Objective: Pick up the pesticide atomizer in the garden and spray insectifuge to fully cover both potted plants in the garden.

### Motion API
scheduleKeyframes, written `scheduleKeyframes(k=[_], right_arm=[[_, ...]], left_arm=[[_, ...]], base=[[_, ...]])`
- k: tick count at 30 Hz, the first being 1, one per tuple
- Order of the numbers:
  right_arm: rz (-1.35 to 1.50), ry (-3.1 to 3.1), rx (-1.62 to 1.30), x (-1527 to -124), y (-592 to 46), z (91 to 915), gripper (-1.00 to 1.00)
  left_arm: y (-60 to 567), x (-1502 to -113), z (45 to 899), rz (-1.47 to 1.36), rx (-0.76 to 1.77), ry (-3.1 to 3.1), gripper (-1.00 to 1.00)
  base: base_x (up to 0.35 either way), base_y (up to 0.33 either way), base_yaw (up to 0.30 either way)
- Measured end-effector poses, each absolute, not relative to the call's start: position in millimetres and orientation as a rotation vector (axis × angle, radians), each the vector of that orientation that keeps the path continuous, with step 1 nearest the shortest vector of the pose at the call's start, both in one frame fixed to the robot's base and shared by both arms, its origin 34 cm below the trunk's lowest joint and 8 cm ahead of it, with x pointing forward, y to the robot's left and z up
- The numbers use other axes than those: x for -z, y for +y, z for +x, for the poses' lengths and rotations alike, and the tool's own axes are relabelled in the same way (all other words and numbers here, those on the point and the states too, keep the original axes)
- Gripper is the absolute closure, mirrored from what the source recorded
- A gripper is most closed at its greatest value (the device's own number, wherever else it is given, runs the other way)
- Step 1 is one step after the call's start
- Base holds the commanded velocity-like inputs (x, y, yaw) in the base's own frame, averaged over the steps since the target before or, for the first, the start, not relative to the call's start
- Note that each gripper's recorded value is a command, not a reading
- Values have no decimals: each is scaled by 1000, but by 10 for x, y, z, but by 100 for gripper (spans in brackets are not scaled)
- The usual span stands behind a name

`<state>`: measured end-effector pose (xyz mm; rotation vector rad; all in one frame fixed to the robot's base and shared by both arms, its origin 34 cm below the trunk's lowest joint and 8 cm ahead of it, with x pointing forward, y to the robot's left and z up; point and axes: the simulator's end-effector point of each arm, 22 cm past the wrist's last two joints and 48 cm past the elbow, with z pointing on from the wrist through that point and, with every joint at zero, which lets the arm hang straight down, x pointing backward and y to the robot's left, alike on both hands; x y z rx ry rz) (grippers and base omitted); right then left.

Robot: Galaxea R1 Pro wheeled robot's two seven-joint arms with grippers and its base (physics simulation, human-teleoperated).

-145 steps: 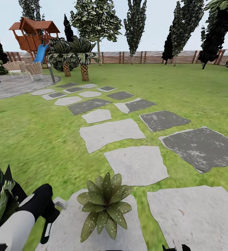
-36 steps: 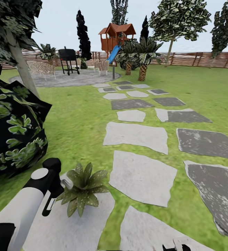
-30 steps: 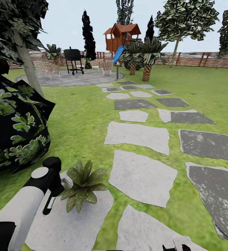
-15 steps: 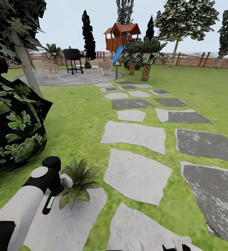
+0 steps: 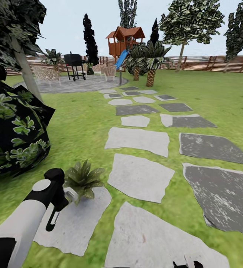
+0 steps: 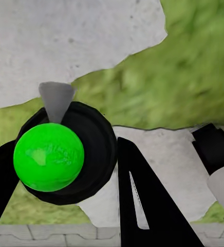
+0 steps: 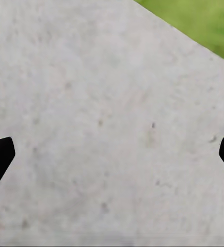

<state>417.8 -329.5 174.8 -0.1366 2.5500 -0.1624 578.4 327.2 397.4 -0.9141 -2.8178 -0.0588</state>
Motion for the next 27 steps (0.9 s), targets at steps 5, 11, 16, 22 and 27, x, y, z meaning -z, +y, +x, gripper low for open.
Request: scheduleKeyframes(k=[5,11,16,22,27], right_arm=[[-139,2547,161,-1756,-3287,4187,-100],[-142,2548,160,-1755,-3280,4187,-100],[-143,2548,158,-1756,-3276,4186,-100],[-144,2549,150,-1756,-3266,4189,-100],[-290,2400,140,-2060,-3213,4786,-100]], left_arm=[[3003,-3951,5798,-944,-71,-2850,100],[2231,-3640,5661,-1188,-345,-2863,100],[1759,-3316,5542,-1417,-585,-2954,100],[1532,-2788,5274,-1669,-682,-3034,100],[1374,-2579,4961,-1777,-826,-3001,100]], base=[[-337,0,-237],[-336,0,-253],[-182,0,-261],[-10,0,-133],[0,0,-5]])
